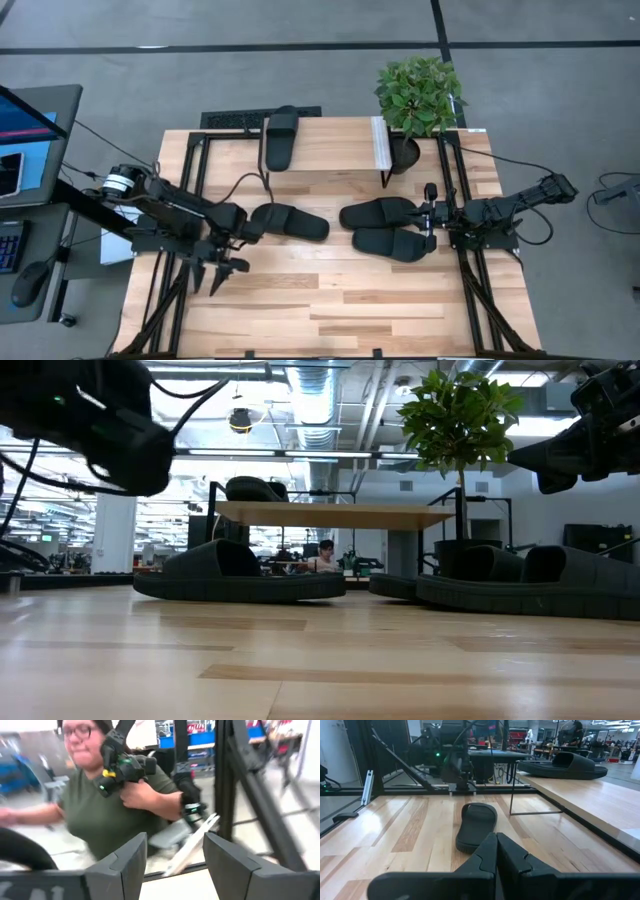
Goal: Pick and place slides into the shelf
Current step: Put the bottom black slide on the shelf
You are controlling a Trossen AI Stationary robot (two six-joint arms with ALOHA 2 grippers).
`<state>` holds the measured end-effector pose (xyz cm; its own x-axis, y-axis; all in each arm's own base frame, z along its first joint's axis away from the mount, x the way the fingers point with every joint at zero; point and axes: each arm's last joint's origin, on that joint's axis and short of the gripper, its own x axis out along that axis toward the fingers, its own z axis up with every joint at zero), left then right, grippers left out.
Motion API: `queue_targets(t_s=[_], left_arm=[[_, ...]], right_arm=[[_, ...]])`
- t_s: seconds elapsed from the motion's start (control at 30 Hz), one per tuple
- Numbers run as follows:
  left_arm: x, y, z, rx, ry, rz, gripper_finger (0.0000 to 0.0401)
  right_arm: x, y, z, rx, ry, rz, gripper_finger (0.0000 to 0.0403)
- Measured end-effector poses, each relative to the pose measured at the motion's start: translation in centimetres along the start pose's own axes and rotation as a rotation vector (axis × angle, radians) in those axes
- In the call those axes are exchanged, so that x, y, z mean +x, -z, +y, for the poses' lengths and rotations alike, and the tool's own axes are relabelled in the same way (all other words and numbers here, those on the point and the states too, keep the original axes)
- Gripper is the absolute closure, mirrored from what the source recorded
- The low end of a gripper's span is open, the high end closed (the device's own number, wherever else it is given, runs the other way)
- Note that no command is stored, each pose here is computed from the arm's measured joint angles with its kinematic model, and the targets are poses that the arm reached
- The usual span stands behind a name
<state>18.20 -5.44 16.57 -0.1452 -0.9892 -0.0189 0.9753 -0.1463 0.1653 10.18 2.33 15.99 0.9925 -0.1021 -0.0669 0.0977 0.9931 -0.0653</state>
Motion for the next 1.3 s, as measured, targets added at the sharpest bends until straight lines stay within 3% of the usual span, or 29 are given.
queue_targets(t_s=[0.1, 0.23, 0.47, 0.67, 0.93, 1.07, 1.3], left_arm=[[-0.6, 0.4, 0.8, 0.051, -0.042, -0.008, 0.0218], [-1.9, 0.5, 2.3, 0.009, -0.101, 0.000, 0.0218], [-4.5, -1.2, 5.7, -0.221, -0.197, 0.047, 0.0218], [-5.4, -2.1, 8.0, -0.366, -0.287, 0.215, 0.0218], [-6.6, -2.6, 9.8, -0.290, -0.401, 0.279, 0.0218], [-7.0, -2.0, 10.7, -0.243, -0.440, 0.261, 0.0218], [-7.0, -0.2, 11.7, -0.142, -0.563, 0.218, 0.0218]], right_arm=[[0.0, 0.0, 0.0, 0.000, 0.000, 0.000, 0.0403], [0.0, 0.0, 0.0, 0.000, 0.000, 0.000, 0.0403], [0.0, 0.0, 0.0, 0.000, 0.000, 0.000, 0.0403], [0.0, 0.0, 0.0, 0.002, 0.000, -0.004, 0.0403], [0.0, -0.4, 0.0, 0.048, 0.001, -0.037, 0.0403], [0.0, -0.4, 0.0, -0.007, 0.002, -0.037, 0.0403], [0.0, -0.3, 0.0, 0.034, 0.001, -0.033, 0.0403]])
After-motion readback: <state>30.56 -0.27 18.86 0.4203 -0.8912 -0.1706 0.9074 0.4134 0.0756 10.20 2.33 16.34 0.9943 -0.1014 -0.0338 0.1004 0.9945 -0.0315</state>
